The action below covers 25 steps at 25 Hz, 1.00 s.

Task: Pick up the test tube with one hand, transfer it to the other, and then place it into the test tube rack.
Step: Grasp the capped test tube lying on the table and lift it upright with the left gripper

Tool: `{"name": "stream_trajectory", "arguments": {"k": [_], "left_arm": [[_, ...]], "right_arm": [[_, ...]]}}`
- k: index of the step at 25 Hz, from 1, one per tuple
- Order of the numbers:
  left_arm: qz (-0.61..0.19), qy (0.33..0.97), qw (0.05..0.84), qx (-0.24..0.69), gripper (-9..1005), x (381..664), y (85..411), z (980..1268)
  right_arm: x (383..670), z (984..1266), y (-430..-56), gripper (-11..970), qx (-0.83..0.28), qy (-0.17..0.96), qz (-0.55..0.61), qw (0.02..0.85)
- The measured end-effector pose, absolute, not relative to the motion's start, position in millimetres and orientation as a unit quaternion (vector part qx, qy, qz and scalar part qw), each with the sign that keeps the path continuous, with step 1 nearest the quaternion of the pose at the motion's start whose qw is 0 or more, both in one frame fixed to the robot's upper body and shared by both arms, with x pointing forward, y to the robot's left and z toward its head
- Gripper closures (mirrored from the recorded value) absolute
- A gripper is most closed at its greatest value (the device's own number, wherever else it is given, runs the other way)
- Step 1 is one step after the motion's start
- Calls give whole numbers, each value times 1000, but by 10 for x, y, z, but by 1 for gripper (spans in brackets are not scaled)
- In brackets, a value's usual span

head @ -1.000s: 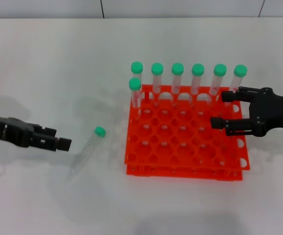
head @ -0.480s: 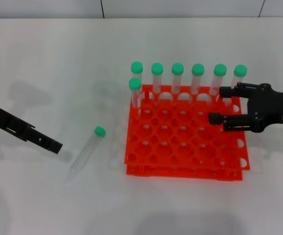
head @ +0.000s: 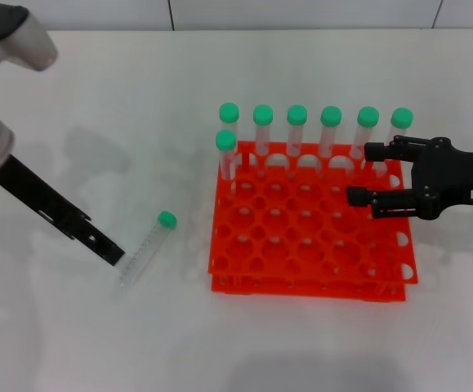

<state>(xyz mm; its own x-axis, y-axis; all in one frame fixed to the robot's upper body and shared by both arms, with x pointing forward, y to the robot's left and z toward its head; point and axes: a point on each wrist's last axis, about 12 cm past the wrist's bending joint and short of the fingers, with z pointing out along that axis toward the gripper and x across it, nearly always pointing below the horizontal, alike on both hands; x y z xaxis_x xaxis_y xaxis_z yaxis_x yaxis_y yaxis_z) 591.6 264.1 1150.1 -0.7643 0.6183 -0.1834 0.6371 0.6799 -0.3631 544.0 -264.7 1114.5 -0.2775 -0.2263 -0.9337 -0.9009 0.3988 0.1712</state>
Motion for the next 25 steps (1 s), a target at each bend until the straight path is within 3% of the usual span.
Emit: {"name": "stream_trajectory", "arguments": {"k": [8,25], "left_arm": [[-206,908,-9,366,107,5877,2416,11376],[-197,907,-15,372,107,5894,2354,11279]], "right_arm": [[5438,11139,-2647,136,-400,705,375,449],[5440,11136,-2640,143,-401,704,375,450]]}}
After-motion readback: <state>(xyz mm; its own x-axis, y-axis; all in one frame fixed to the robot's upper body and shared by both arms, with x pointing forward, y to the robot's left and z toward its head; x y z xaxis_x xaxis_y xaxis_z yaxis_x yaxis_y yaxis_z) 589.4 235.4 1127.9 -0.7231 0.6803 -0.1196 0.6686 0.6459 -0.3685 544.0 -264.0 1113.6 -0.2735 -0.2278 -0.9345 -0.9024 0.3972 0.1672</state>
